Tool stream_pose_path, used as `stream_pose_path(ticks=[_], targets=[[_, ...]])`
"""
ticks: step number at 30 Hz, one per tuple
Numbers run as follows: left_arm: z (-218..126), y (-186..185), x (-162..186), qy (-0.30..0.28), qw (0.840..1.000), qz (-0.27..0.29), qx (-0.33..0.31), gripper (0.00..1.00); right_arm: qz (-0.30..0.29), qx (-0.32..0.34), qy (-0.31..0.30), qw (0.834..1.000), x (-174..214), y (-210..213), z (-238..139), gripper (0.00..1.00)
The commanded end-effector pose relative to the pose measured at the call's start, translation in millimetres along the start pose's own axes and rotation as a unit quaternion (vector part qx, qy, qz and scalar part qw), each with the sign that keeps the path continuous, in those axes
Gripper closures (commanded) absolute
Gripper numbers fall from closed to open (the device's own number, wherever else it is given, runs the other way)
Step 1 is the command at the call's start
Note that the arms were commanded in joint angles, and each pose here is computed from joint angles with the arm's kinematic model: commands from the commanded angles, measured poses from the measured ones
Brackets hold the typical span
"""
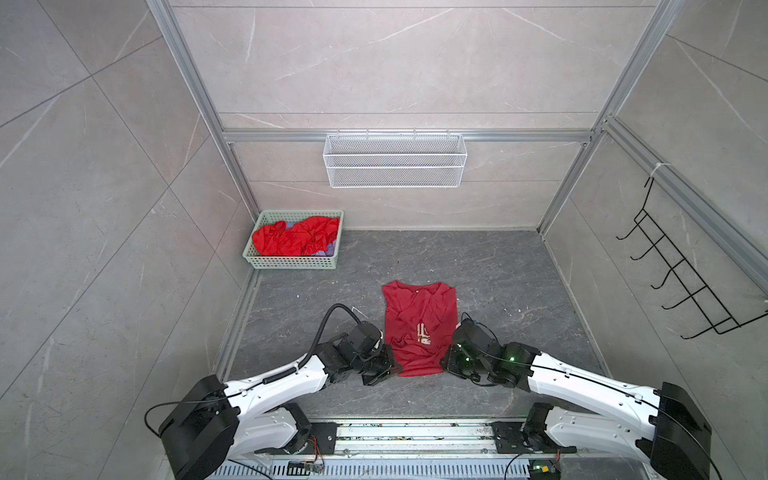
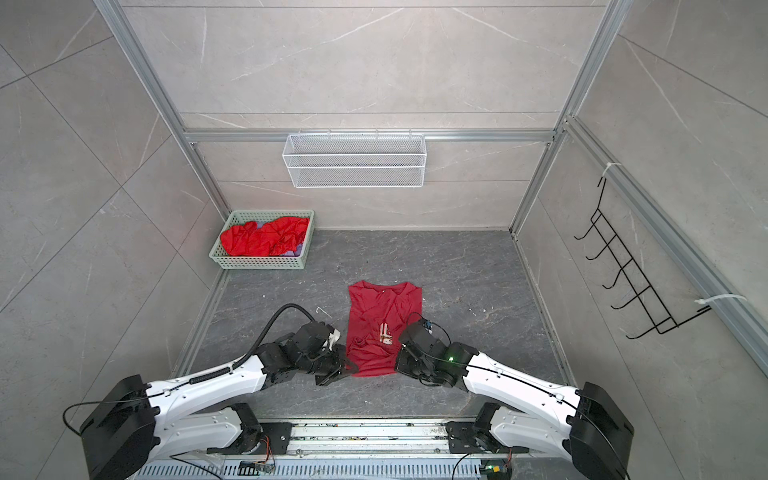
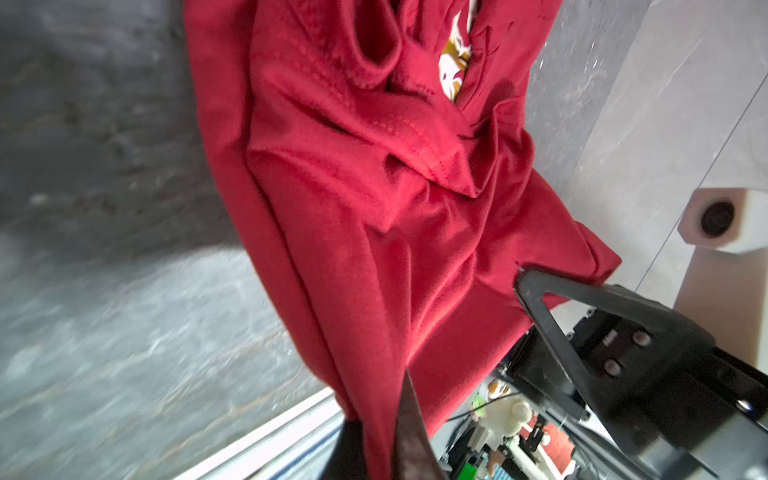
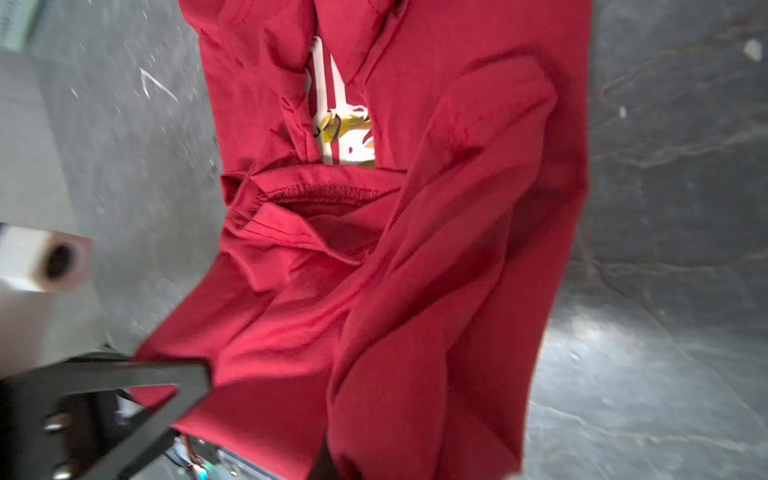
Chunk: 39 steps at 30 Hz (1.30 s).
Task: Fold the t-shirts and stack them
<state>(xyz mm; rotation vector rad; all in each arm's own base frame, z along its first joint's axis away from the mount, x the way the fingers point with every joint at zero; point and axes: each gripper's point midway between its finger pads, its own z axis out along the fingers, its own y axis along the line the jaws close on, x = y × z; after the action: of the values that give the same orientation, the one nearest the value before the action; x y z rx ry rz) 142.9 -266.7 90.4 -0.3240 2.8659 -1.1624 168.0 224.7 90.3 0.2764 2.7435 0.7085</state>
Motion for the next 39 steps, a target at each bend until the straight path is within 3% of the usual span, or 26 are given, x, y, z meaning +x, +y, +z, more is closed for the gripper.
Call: stream_pose_path(ticks=[1, 11, 16, 24, 31, 33, 36, 39], targets=[[-18, -14, -12, -0.025, 0.998, 0.043, -0.025, 1.00, -0.014, -0.001, -0.054, 0.998, -22, 12, -13, 0.94], [-26, -79, -66, -0.056, 0.994, 0.086, 0.034, 1.00, -0.002, -0.055, -0.166, 0.985, -72, 56, -34, 0.93], [-27, -101, -105, -0.072, 0.992, 0.090, 0.059, 1.00, -0.013, -0.040, -0.198, 0.979, -102, 69, -38, 0.92], [-2, -105, -179, -0.065, 0.993, 0.064, 0.075, 1.00, 0.037, -0.062, -0.149, 0.986, -159, 66, 22, 0.88], [30, -90, -243, -0.058, 0.996, 0.020, 0.072, 0.98, 0.117, -0.084, -0.127, 0.981, -209, 52, 65, 0.79], [37, -89, -256, -0.056, 0.995, 0.008, 0.082, 0.91, 0.127, -0.081, -0.124, 0.981, -223, 48, 73, 0.71], [41, -89, -274, -0.055, 0.994, -0.003, 0.096, 0.62, 0.134, -0.089, -0.131, 0.978, -241, 45, 76, 0.44], [27, -93, -292, -0.079, 0.991, -0.002, 0.110, 0.43, 0.132, -0.108, -0.160, 0.972, -260, 45, 61, 0.37]])
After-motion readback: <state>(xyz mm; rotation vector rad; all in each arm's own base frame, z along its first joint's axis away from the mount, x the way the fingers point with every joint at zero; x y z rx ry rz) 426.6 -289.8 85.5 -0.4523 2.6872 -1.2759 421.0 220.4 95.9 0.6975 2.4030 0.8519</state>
